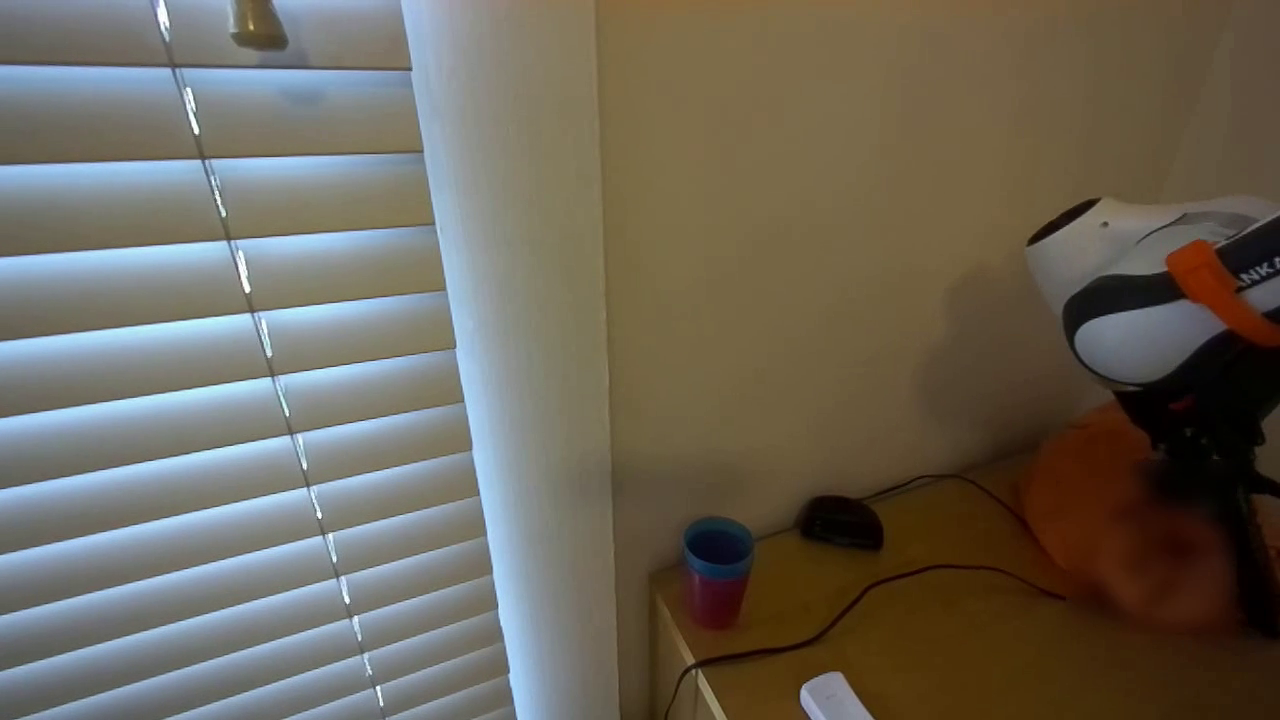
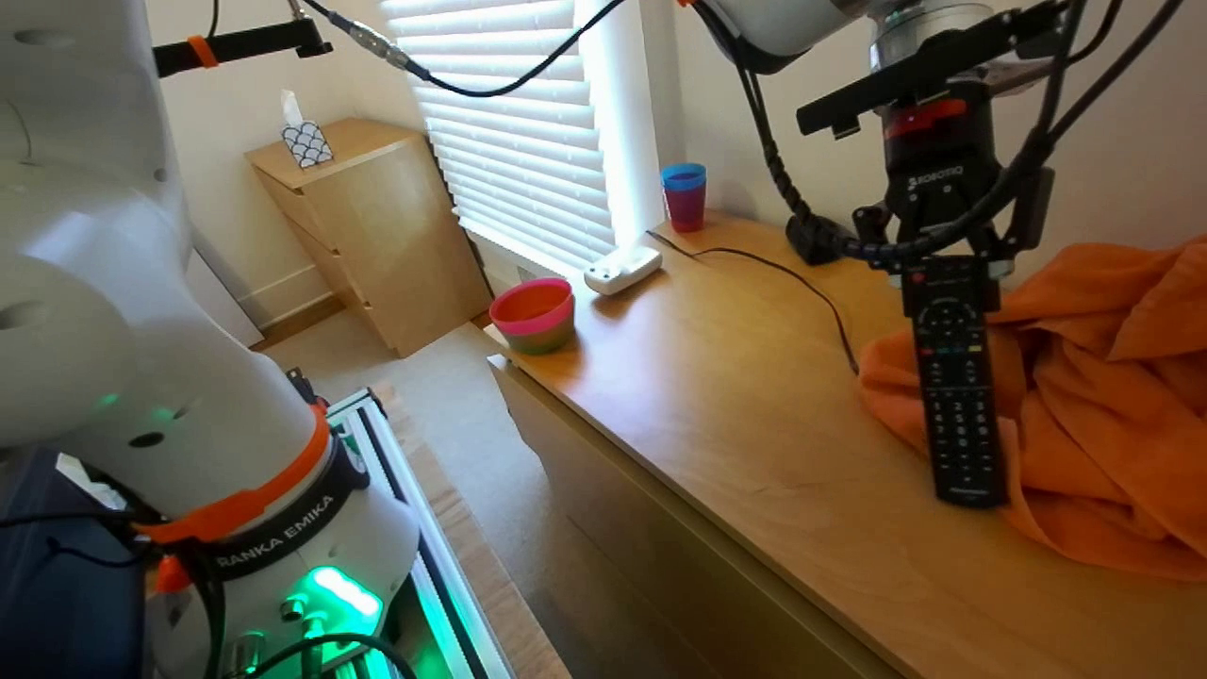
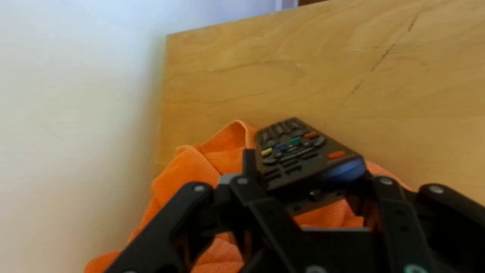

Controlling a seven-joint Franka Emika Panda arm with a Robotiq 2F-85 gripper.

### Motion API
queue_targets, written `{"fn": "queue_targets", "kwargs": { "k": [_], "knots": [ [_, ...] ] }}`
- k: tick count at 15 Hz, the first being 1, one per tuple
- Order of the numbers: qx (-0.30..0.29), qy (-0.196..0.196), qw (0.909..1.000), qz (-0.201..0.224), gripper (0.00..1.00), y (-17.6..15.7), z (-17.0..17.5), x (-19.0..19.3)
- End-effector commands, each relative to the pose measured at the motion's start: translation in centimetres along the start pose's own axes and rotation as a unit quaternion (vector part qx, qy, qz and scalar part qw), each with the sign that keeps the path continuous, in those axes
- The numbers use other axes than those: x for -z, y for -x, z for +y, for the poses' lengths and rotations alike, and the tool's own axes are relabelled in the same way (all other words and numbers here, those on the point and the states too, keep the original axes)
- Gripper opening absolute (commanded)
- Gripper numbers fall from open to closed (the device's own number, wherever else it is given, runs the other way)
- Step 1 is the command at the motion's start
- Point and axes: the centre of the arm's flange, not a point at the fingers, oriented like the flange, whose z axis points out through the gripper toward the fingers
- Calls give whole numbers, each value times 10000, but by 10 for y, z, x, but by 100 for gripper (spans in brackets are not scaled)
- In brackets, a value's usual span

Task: Pick up the remote controller from the countertop and move it to the right of the countertop close to the orange towel

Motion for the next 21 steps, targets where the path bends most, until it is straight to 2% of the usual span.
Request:
{"fn": "queue_targets", "kwargs": {
  "k": [1,3,4,5,7,10,11,14,18,19,21],
  "knots": [
    [397,786,9951,-449,31,-38,8,8],
    [564,910,9927,-556,31,-53,-1,2],
    [586,893,9929,-524,81,-61,-6,-2],
    [586,860,9935,-459,82,-66,-11,-5],
    [607,696,9952,-322,97,-73,-16,-7],
    [504,329,9982,71,100,-74,-26,4],
    [404,118,9989,192,100,-67,-31,13],
    [203,-782,9966,175,100,-27,-66,41],
    [102,-1837,9819,452,100,22,-124,64],
    [329,-2072,9762,543,100,31,-133,69],
    [921,-2202,9682,744,100,45,-141,72]
  ]
}}
